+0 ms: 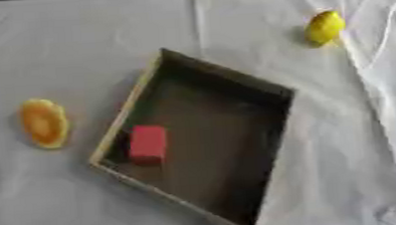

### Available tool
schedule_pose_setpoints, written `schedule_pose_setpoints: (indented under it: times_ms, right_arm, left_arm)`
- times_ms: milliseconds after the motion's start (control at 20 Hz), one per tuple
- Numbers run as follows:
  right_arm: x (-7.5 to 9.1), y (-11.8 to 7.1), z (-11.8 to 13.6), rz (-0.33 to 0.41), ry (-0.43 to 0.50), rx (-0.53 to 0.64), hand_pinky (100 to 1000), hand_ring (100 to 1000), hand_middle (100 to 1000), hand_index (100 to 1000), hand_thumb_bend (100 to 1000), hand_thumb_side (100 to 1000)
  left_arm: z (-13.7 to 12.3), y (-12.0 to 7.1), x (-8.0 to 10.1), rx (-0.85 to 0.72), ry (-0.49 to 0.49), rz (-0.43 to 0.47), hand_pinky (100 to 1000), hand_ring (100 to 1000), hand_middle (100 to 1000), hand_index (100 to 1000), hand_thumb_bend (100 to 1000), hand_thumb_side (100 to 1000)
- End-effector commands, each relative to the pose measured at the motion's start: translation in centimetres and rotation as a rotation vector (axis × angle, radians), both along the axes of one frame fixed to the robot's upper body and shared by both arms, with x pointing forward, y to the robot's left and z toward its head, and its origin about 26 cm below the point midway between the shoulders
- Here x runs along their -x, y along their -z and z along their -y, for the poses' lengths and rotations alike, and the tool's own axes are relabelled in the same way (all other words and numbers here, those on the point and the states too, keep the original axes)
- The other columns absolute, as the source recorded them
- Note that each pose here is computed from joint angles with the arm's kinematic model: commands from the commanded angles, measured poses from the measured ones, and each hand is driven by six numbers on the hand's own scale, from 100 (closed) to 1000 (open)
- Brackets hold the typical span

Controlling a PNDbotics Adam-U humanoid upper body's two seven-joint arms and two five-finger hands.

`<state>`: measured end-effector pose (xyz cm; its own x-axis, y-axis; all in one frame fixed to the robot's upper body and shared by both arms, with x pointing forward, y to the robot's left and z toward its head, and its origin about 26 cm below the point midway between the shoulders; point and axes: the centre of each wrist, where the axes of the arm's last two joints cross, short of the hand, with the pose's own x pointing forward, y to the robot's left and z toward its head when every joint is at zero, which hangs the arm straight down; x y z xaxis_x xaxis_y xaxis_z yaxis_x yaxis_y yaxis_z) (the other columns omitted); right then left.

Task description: Pick up objects on the table and place them in the box.

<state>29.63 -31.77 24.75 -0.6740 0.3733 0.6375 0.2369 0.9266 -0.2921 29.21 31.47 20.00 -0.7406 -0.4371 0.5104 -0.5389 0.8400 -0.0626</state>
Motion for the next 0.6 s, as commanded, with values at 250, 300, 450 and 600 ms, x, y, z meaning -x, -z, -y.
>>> schedule_pose_setpoints:
  times_ms: [250, 300, 450, 600]
  right_arm:
    - [0.1, -3.0, 1.5, -0.019, 0.197, 0.379, 847, 830, 781, 849, 100, 580]
    - [-0.2, -3.3, 2.0, -0.045, 0.248, 0.492, 854, 838, 791, 858, 100, 566]
    - [-1.7, -3.8, 3.9, -0.173, 0.377, 0.815, 894, 889, 838, 894, 100, 448]
    - [-2.9, -3.8, 5.9, -0.294, 0.437, 1.075, 918, 919, 850, 896, 182, 262]
  left_arm:
    - [-0.3, -0.9, 0.3, -0.029, -0.007, 0.029, 754, 743, 739, 849, 261, 598]
    - [-0.3, -0.9, 0.3, -0.03, -0.006, 0.028, 754, 743, 739, 849, 260, 599]
    - [-0.3, -0.9, 0.3, -0.035, -0.002, 0.023, 754, 742, 739, 848, 259, 600]
    - [-0.3, -0.9, 0.3, -0.037, 0.0, 0.022, 754, 742, 739, 848, 258, 601]
